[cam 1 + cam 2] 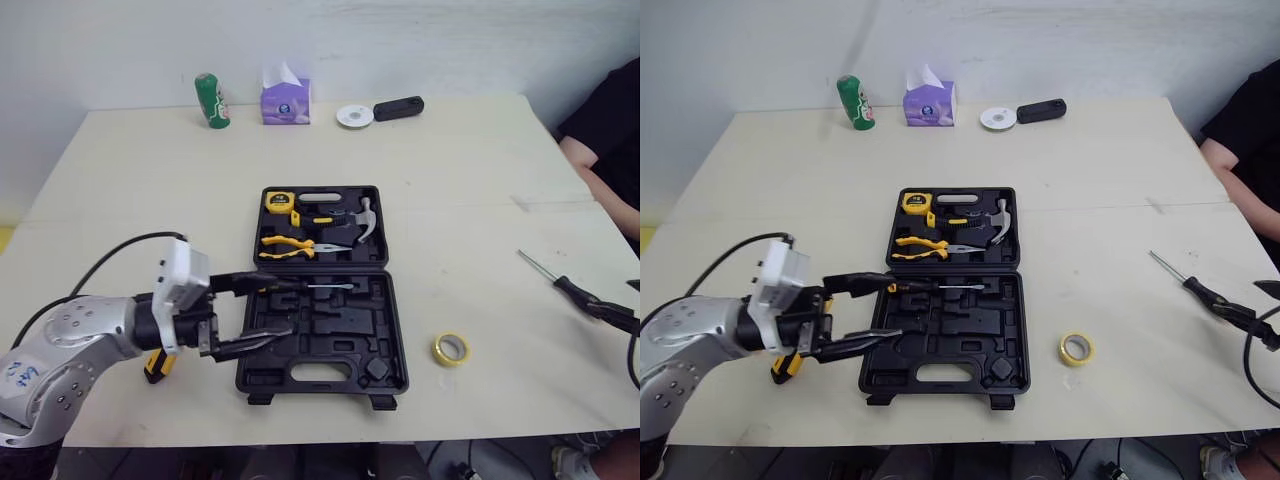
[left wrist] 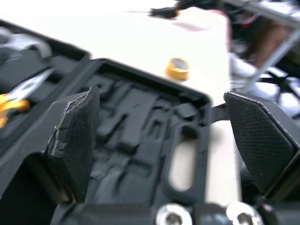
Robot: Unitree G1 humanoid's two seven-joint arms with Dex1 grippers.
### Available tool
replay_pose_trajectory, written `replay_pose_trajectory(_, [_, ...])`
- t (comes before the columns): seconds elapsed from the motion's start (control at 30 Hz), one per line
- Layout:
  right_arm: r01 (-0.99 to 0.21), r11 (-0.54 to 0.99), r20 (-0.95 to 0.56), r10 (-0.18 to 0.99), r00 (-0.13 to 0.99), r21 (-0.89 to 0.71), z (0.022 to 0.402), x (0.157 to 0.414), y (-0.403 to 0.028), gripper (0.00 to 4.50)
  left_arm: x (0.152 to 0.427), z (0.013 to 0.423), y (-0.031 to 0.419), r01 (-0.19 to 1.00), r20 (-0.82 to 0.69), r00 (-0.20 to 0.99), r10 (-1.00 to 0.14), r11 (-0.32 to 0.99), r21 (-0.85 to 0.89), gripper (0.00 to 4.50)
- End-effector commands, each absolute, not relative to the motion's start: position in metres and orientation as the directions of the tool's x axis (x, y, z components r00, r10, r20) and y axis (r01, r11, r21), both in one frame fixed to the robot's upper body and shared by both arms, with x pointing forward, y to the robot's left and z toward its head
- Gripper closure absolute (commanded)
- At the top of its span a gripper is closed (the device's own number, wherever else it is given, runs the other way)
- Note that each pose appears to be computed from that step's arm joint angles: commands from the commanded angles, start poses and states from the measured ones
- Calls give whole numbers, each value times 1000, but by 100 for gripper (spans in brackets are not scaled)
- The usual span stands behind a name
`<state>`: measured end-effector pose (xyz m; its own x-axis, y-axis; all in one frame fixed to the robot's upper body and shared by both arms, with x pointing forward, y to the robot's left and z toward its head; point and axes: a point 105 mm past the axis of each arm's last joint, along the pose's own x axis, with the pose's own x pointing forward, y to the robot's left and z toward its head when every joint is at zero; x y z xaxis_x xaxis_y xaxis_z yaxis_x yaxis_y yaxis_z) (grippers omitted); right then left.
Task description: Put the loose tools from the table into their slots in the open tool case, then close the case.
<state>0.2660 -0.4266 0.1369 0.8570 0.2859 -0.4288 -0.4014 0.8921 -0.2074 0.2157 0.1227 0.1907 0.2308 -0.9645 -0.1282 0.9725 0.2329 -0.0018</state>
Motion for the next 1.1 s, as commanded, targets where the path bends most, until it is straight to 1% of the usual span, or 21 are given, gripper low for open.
replay_pose_trajectory(0.03, [-433,878,-479,296,826,-203,141,265,-429,0,208,198,115,983,-108,184,-977,184,13,3])
replay_pose_trajectory(0.1, [-445,875,-503,302,810,-191,139,266,-428,0,208,207,110,985,-69,170,-983,170,10,3])
replay_pose_trajectory(0.17, [-446,876,-511,301,805,-187,138,267,-428,0,204,216,104,992,-55,127,-990,127,-1,3])
replay_pose_trajectory(0.23, [-455,876,-532,311,787,-161,132,266,-427,0,197,226,98,998,-54,50,-997,52,-20,3])
replay_pose_trajectory(0.3, [-456,879,-531,321,784,-142,128,267,-426,0,194,230,95,999,-59,9,-998,11,-31,3])
replay_pose_trajectory(0.5, [-429,900,-499,340,797,-72,119,267,-423,0,191,227,93,998,-114,-44,-992,-40,-39,3])
replay_pose_trajectory(0.6, [-452,892,-478,383,790,-32,115,270,-415,0,189,233,92,997,-103,-65,-993,-60,-53,3])
replay_pose_trajectory(0.67, [-460,887,-475,392,788,-31,112,273,-411,0,190,234,94,996,-105,-68,-992,-62,-63,3])
replay_pose_trajectory(0.73, [-465,885,-448,407,796,-22,113,279,-406,0,190,230,96,996,-139,-75,-987,-66,-65,3])
replay_pose_trajectory(0.77, [-472,882,-442,416,795,-20,113,281,-403,41,190,229,97,995,-151,-78,-985,-69,-67,0])
replay_pose_trajectory(0.83, [-481,877,-442,425,790,-16,112,283,-400,87,191,229,98,995,-157,-82,-984,-71,-72,0])
replay_pose_trajectory(0.9, [-473,881,-454,424,783,7,107,281,-400,174,189,229,98,994,-162,-91,-983,-80,-73,0])
replay_pose_trajectory(1.0, [-465,885,-456,416,786,6,104,280,-401,317,189,231,98,994,-158,-90,-983,-79,-73,0])
replay_pose_trajectory(1.03, [-464,886,-455,415,788,4,104,280,-401,350,190,231,98,994,-158,-89,-983,-78,-72,0])
replay_pose_trajectory(1.1, [-461,887,-442,413,796,-2,105,282,-401,349,190,231,98,995,-158,-87,-984,-76,-72,0])
